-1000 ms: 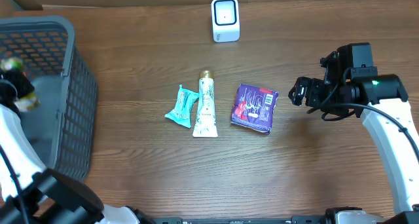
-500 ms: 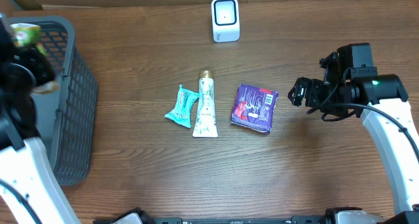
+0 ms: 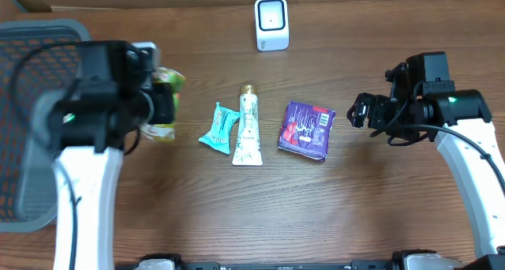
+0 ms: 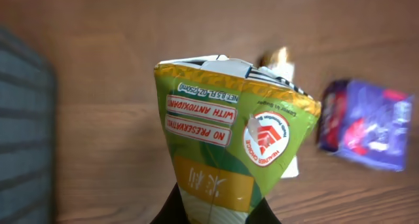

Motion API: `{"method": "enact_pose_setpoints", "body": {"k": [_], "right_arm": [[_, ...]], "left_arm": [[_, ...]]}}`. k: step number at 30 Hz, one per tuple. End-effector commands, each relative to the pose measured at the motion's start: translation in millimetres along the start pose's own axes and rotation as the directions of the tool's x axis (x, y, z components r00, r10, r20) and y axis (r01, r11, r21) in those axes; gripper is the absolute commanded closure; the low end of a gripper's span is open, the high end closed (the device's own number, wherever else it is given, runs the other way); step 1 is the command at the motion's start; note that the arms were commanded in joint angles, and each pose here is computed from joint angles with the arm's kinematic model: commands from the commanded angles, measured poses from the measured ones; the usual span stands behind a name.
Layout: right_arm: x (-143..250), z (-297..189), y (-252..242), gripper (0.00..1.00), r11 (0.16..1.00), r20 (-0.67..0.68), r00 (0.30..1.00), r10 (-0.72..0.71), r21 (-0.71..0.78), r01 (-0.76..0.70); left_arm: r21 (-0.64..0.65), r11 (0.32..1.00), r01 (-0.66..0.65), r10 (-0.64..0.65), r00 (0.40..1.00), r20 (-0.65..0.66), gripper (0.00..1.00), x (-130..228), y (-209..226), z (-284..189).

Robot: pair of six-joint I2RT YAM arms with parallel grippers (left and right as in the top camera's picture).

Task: Scan the item barcode
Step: 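Grasp the green juice box and lift it out with the left gripper, then place the juice box beside the wipes and release it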

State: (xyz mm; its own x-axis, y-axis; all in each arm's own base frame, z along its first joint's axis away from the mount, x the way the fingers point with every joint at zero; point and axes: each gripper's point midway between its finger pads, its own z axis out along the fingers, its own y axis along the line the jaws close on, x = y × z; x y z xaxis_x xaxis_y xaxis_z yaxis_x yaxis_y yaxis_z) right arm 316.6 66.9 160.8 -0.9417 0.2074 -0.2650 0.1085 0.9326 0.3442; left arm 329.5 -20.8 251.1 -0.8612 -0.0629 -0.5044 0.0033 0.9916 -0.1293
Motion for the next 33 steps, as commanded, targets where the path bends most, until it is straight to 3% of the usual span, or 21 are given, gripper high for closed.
{"method": "enact_pose_setpoints", "body": {"k": [1, 12, 18, 25, 29, 33], "right_arm": [[1, 2, 2, 0.00, 1.000, -0.003, 1.000, 0.000, -0.006, 0.000], [0, 2, 2, 0.00, 1.000, 0.001, 1.000, -0.001, -0.007, 0.001], [0, 2, 2, 0.00, 1.000, 0.001, 1.000, -0.001, -0.007, 0.001], [0, 2, 2, 0.00, 1.000, 0.001, 1.000, -0.001, -0.007, 0.001], [0, 2, 2, 0.00, 1.000, 0.000, 1.000, -0.001, -0.007, 0.001], [1, 2, 2, 0.00, 1.000, -0.003, 1.000, 0.000, -0.006, 0.000]], "left_arm": [[-0.024, 0.999, 0.032, -0.034, 0.996, -0.087, 0.96, 18, 9, 49], [0.005, 0.998, -0.068, 0.067, 0.971, -0.229, 0.96, 59, 15, 179], [-0.007, 1.000, -0.006, 0.003, 0.955, -0.297, 0.96, 78, 13, 221], [0.176, 0.984, 0.014, 0.047, 0.940, -0.339, 0.96, 92, -39, 232], [0.207, 0.978, 0.006, 0.068, 0.934, -0.350, 0.96, 97, -59, 230], [0.223, 0.975, -0.022, 0.102, 0.928, -0.357, 0.82, 102, -72, 229]]}}
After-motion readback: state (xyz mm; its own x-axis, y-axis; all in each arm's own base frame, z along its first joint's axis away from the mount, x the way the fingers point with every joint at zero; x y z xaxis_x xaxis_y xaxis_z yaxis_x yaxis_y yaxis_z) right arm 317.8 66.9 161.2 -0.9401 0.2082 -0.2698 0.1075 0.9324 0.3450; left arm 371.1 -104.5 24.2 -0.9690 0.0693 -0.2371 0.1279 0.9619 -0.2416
